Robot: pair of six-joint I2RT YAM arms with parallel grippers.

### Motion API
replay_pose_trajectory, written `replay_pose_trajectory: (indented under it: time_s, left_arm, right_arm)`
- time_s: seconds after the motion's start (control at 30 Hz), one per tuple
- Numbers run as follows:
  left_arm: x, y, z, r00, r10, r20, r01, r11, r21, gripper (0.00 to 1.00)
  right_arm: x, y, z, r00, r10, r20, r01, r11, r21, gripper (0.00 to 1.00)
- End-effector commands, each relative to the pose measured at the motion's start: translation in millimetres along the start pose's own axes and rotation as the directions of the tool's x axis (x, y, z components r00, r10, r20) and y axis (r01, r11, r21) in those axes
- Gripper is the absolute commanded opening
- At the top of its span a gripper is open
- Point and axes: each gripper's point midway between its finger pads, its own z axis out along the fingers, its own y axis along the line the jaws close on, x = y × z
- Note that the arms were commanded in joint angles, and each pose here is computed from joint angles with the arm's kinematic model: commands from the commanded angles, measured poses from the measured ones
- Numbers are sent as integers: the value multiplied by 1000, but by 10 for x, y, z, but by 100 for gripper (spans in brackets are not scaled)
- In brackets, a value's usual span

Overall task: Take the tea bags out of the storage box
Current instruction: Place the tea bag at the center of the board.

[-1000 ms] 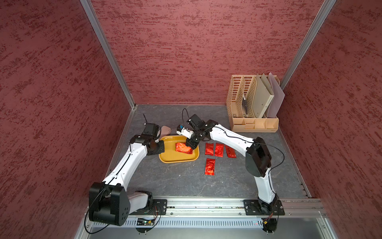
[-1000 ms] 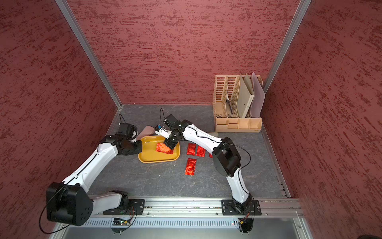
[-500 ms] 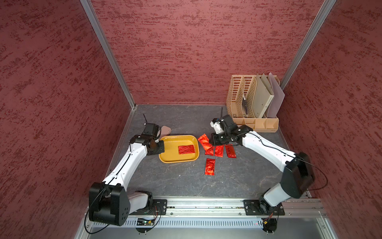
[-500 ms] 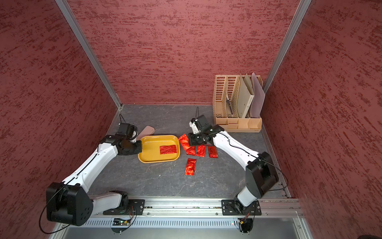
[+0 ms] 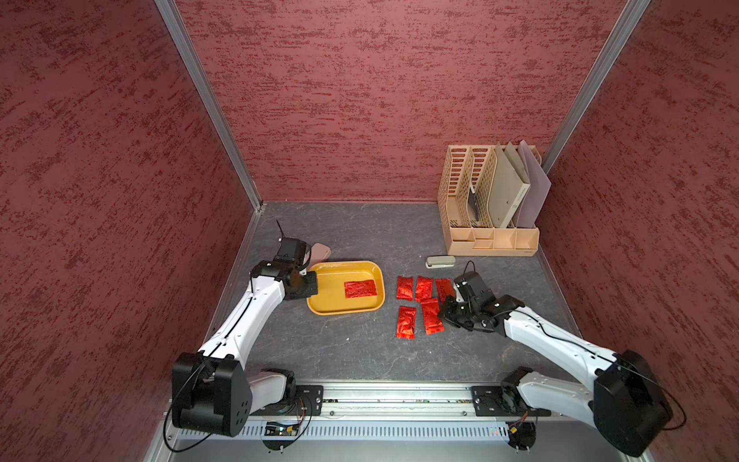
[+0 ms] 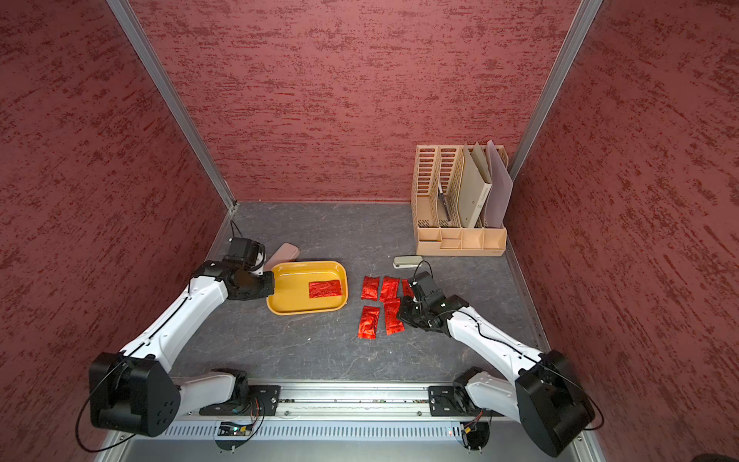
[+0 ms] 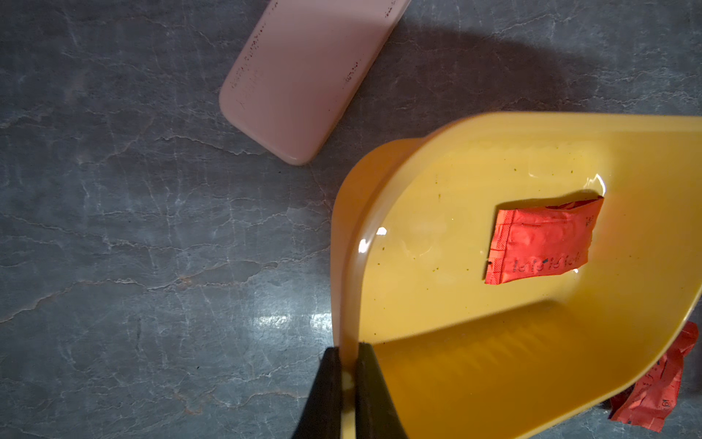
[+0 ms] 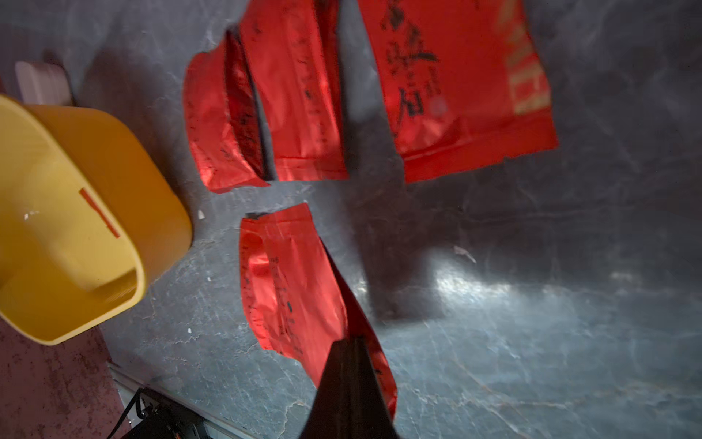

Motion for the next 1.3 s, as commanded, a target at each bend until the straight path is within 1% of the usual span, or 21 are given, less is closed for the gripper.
replay_pose_trajectory:
  time_s: [0.0,0.1,0.3,0.5,0.67,0.93,1.27]
  left_arm:
    - [-81,-10,-36,1000,-6,25,5,1000,9,0]
    - [-82,-14,-37,1000,-6,26,6,1000,9,0]
    - [-82,-11,-27,1000,-7,22,7,1000,8,0]
    - [-82,-13,-24,1000,-7,21,6,1000,9,0]
    - [-77,-11,-19,1000,-6,18,6,1000,8,0]
    - [-75,-18,-11,1000,-6,16,6,1000,10,0]
    - [-75,-17,-12,1000,-6,15,6,1000,11,0]
  right_arm:
    - [-39,163,42,999,49,17,-48,996,-77,0]
    - [-37,103,119,998,59,23,-58,996,-68,0]
    - [29,100,317,997,80,-17,-81,993,-81,0]
    - [47,118,398,997,79,-26,-81,993,-85,0]
    - [55,119,382,996,84,-23,-85,992,-88,0]
    - [74,-30,361,995,96,-6,-96,995,-35,0]
    - [113,-82,314,996,94,-7,-94,995,-25,0]
